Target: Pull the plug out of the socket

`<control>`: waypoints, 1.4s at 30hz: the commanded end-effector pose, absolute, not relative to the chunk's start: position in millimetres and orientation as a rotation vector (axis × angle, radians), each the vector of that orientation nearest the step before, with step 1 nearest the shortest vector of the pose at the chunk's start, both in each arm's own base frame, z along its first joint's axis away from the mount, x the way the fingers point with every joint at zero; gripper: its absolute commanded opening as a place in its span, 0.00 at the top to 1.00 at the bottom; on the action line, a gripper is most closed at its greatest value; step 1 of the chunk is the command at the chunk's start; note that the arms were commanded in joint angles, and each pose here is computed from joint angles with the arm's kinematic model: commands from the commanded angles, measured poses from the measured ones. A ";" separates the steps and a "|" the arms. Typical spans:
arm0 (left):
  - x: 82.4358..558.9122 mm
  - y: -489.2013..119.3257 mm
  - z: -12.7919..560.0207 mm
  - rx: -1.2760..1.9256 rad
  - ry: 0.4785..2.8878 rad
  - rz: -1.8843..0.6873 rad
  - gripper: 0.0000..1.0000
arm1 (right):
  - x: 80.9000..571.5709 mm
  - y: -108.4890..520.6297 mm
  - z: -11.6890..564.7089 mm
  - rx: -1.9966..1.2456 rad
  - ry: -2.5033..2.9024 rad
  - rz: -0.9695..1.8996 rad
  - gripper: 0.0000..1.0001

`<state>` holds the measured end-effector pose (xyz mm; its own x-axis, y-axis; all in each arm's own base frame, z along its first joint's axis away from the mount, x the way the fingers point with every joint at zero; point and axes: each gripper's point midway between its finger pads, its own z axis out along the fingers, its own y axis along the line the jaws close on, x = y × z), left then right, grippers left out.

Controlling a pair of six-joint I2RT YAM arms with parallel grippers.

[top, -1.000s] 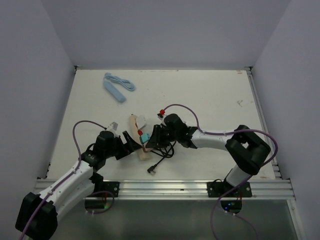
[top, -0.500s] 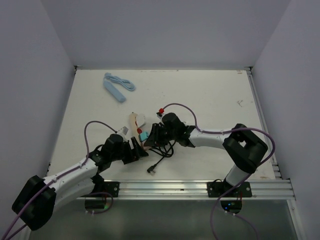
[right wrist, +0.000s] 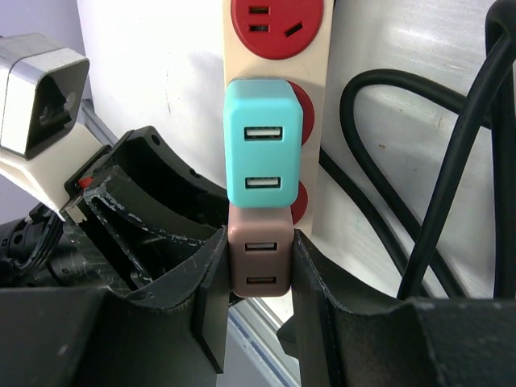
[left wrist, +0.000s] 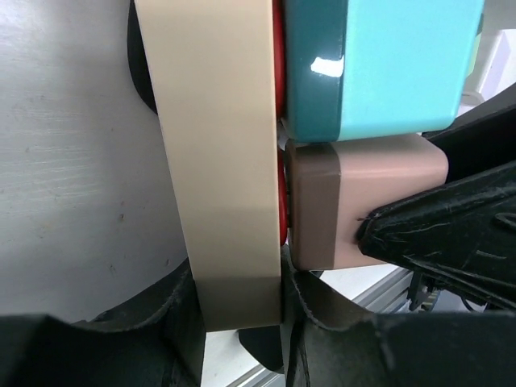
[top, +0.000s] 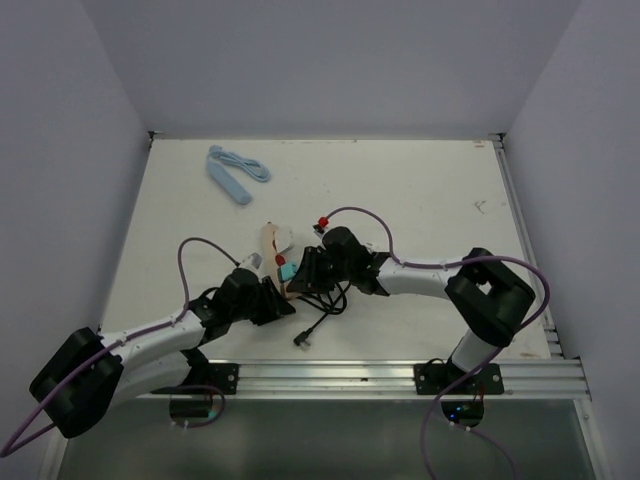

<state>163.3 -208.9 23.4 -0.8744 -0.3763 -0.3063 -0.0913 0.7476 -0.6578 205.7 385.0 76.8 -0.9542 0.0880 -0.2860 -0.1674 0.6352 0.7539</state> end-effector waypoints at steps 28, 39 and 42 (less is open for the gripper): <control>141.3 -154.8 -27.3 -0.655 2.654 -0.527 1.00 | 225.2 340.2 119.0 -0.050 2.574 1.103 1.00; 141.4 -157.3 -36.3 -0.573 2.724 -0.358 1.00 | 234.6 329.3 148.0 -0.040 2.578 1.036 1.00; 141.8 -157.2 -37.2 -0.564 2.729 -0.336 1.00 | 239.4 325.8 154.7 -0.027 2.578 1.025 1.00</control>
